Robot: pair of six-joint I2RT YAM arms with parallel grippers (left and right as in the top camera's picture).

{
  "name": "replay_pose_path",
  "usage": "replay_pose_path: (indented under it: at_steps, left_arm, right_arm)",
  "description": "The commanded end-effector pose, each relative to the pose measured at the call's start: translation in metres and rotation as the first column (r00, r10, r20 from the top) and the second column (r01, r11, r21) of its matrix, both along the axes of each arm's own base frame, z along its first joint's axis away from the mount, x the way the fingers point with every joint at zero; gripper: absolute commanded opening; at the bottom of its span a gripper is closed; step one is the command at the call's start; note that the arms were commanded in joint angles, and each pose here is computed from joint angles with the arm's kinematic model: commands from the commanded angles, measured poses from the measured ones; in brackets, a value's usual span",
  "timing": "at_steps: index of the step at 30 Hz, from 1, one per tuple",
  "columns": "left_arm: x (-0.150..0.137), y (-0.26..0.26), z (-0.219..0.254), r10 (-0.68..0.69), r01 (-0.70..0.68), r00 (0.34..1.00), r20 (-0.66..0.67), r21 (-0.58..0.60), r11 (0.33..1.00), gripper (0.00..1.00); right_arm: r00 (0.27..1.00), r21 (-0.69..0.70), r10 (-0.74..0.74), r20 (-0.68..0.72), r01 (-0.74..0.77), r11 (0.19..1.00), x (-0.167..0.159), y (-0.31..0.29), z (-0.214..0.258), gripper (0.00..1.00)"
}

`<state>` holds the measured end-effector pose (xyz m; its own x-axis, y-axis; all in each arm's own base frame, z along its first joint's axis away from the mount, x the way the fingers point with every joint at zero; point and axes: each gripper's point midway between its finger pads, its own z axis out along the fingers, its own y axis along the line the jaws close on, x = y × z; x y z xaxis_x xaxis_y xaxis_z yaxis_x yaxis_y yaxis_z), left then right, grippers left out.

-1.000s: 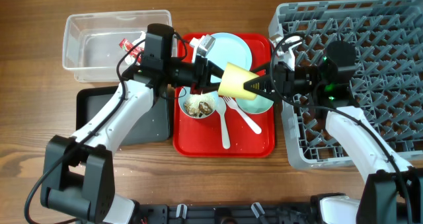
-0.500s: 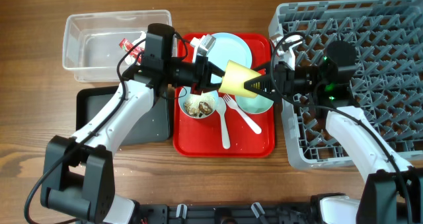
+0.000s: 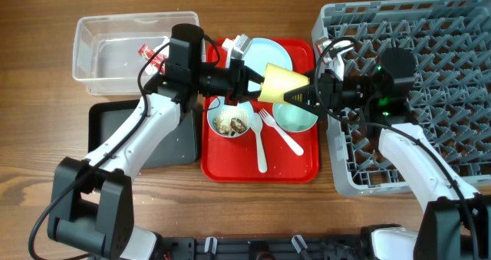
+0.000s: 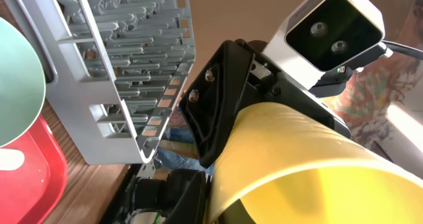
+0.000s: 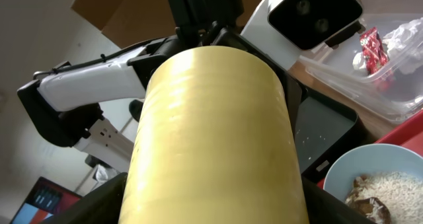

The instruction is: Sort waste into correct bins and load items into the dishwasher rack

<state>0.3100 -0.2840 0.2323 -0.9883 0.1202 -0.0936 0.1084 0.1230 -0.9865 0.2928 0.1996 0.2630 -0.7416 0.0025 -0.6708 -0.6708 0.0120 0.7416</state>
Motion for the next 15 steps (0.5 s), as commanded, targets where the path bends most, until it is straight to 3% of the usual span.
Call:
replay_pose_path:
  at_steps: [1, 9, 15]
  left_arm:
    - [0.0104, -0.0047, -0.0085, 0.062, -0.062, 0.998, -0.004, 0.044, 0.997, 0.04]
    - [0.0100, -0.0046, -0.0090, 0.062, -0.061, 0.998, -0.008, 0.046, 0.997, 0.04]
    - [0.0100, -0.0046, -0.0090, 0.062, -0.061, 0.998, -0.008, 0.046, 0.997, 0.04]
  right_arm:
    - [0.995, 0.007, 0.090, 0.052, -0.090, 0.996, -0.0138, 0.0036, 0.0107, 0.76]
    - [0.994, 0.007, 0.089, 0.061, -0.090, 0.996, -0.0136, 0.0036, 0.0116, 0.71]
    - [0.994, 0.007, 0.089, 0.061, -0.090, 0.996, -0.0136, 0.0036, 0.0116, 0.58]
